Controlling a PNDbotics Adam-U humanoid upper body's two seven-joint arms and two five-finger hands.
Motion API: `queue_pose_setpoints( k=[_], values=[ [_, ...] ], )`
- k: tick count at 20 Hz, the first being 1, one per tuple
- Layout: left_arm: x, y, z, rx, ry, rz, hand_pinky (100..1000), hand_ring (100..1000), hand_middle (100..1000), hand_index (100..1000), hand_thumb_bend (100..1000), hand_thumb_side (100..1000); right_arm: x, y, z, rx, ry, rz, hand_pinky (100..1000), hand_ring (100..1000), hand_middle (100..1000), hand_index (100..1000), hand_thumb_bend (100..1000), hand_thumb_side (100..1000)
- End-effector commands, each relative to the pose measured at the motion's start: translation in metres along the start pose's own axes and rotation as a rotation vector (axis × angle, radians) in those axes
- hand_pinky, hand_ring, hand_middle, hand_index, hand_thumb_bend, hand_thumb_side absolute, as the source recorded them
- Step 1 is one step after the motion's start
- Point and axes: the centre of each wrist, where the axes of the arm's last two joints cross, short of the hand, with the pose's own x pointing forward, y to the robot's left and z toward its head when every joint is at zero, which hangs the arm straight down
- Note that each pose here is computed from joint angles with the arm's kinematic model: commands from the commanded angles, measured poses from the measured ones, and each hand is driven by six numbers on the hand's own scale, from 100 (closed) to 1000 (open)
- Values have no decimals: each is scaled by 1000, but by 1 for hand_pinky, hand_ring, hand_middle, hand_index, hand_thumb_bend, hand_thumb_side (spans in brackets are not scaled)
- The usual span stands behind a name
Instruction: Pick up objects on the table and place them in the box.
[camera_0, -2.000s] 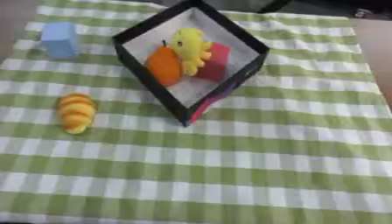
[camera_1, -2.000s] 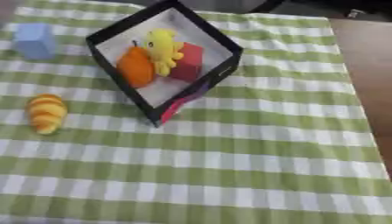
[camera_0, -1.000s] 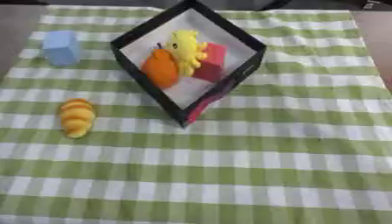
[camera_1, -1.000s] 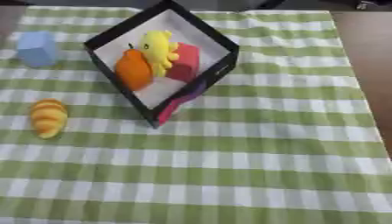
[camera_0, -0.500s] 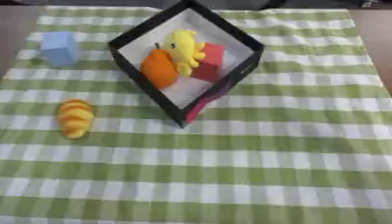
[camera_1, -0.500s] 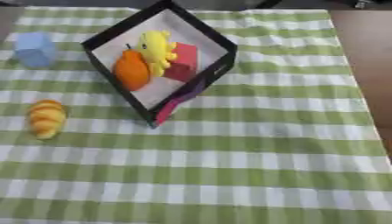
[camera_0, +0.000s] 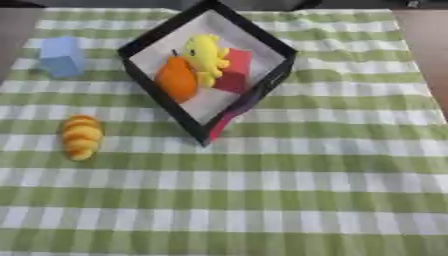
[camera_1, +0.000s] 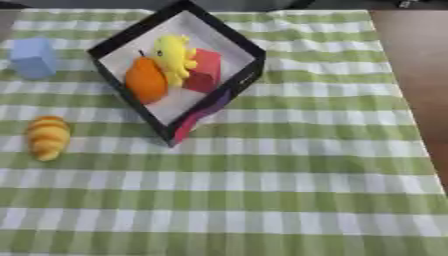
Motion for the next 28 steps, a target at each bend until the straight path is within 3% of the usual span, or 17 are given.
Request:
queue_pose_setpoints(
  k=[1, 4, 9, 16, 21, 28],
  values=[
    [-4, 34, 0, -106, 70, -149, 845, 840, 882, 870, 566, 488, 8, -2, -4, 19, -23, 26, 774, 743, 721, 857, 100, 534],
    [-15, 39, -14, -164, 142, -184, 851, 847, 879, 874, 597, 465, 8, -2, -3, 15, -17, 28, 774, 742, 719, 857, 100, 533],
    [-28, 31, -41, -237, 200, -207, 871, 861, 867, 879, 693, 296, 8, -3, -2, 15, -20, 24, 774, 740, 716, 856, 100, 533],
    [-24, 12, -71, -325, 186, -204, 870, 863, 859, 856, 649, 110, 9, -4, -2, 1, -13, 14, 773, 736, 713, 853, 100, 534],
    [-19, -1, -84, -399, 134, -197, 882, 857, 850, 836, 599, 100, 9, -4, -1, 2, -8, 20, 772, 732, 708, 840, 100, 534],
    [-9, -8, -94, -450, 91, -208, 888, 858, 829, 829, 606, 100, 8, -3, -2, 12, 13, 29, 771, 726, 702, 836, 100, 531]
  ],
)
